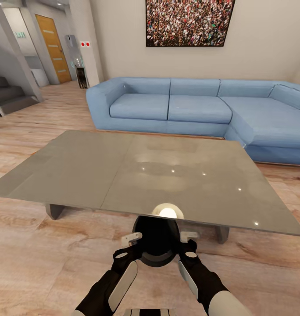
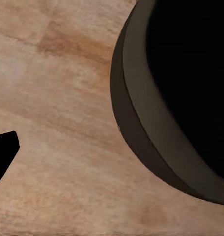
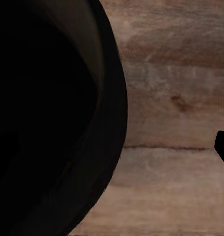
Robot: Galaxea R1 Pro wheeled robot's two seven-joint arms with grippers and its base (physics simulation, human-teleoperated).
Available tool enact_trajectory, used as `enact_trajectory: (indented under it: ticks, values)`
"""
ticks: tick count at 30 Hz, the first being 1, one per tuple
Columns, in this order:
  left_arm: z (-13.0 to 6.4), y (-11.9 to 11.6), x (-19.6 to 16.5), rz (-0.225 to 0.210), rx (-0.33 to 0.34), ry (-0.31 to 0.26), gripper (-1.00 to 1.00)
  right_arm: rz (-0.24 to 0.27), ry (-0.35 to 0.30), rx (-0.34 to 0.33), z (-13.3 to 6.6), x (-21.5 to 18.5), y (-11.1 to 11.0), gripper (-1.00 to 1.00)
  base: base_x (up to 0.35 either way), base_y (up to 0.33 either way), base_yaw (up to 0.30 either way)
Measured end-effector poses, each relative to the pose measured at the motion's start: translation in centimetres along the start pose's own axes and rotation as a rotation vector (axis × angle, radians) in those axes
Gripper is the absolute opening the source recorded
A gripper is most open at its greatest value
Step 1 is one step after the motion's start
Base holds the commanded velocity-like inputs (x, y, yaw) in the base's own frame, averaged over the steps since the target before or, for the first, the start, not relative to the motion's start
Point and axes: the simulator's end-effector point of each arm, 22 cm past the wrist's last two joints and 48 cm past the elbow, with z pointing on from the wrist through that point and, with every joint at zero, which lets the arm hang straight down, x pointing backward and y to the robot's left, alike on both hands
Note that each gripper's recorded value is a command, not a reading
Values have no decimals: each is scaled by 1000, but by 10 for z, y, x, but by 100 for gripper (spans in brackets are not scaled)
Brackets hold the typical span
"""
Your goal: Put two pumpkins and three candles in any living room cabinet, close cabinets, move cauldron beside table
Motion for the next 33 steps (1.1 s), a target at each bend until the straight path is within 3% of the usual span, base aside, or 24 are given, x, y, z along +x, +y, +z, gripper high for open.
enact_trajectory:
  ticks: [10, 21, 25, 33]
  values:
    - [0, 0, 0, 0, 1, 0, 100, 2, -13, 0, 0, -3, 0, 100, -269, 0, 0]
    - [0, 0, 0, -1, 0, 1, 100, 6, -104, -1, -4, -18, 3, 100, -277, 0, 0]
    - [0, 0, 0, -1, -1, 1, 100, -21, -149, -4, -7, -24, 6, 100, -101, 0, 0]
    - [-5, 1, -5, -2, -6, -9, 100, -24, -213, -1, -16, -30, 3, 100, -17, 0, 0]
